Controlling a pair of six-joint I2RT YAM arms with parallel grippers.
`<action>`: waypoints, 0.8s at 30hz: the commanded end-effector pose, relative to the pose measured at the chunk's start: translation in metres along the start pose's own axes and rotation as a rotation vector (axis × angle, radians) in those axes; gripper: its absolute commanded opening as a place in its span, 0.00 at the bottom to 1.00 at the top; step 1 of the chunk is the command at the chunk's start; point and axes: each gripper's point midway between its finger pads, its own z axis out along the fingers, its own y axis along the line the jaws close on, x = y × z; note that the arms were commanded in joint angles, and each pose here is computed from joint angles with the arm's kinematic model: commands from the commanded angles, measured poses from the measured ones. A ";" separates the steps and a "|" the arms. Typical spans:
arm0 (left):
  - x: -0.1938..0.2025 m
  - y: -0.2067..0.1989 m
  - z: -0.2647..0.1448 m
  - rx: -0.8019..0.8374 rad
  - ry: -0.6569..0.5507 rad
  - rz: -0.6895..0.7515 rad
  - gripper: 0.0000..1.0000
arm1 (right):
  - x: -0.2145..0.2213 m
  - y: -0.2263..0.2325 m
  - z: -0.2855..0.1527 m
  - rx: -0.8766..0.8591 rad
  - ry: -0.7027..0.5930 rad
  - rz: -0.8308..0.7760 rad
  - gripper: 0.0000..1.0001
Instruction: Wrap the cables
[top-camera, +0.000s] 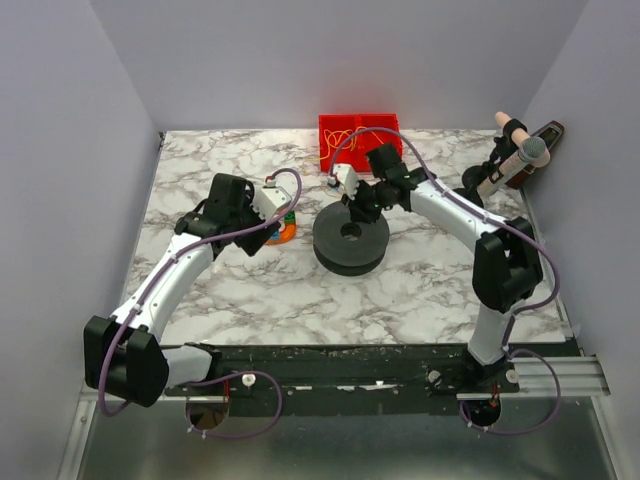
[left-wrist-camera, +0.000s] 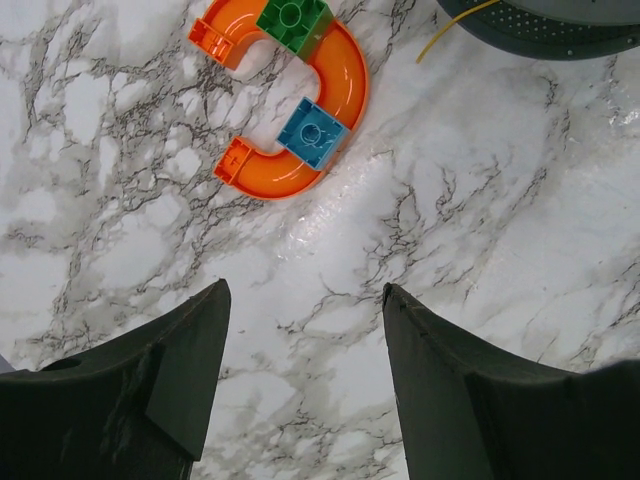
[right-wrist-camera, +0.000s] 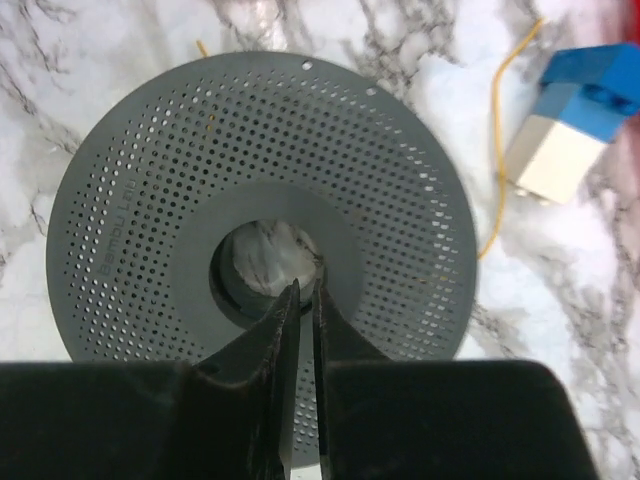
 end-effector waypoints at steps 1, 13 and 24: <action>-0.008 -0.003 0.000 0.025 -0.043 -0.016 0.70 | 0.024 0.011 0.017 -0.015 0.136 -0.091 0.15; -0.007 0.002 -0.003 0.014 -0.048 -0.028 0.70 | 0.055 0.015 0.056 0.056 0.338 -0.156 0.06; -0.012 0.006 -0.008 0.006 -0.068 -0.029 0.70 | 0.056 0.001 0.048 0.283 0.310 0.181 0.02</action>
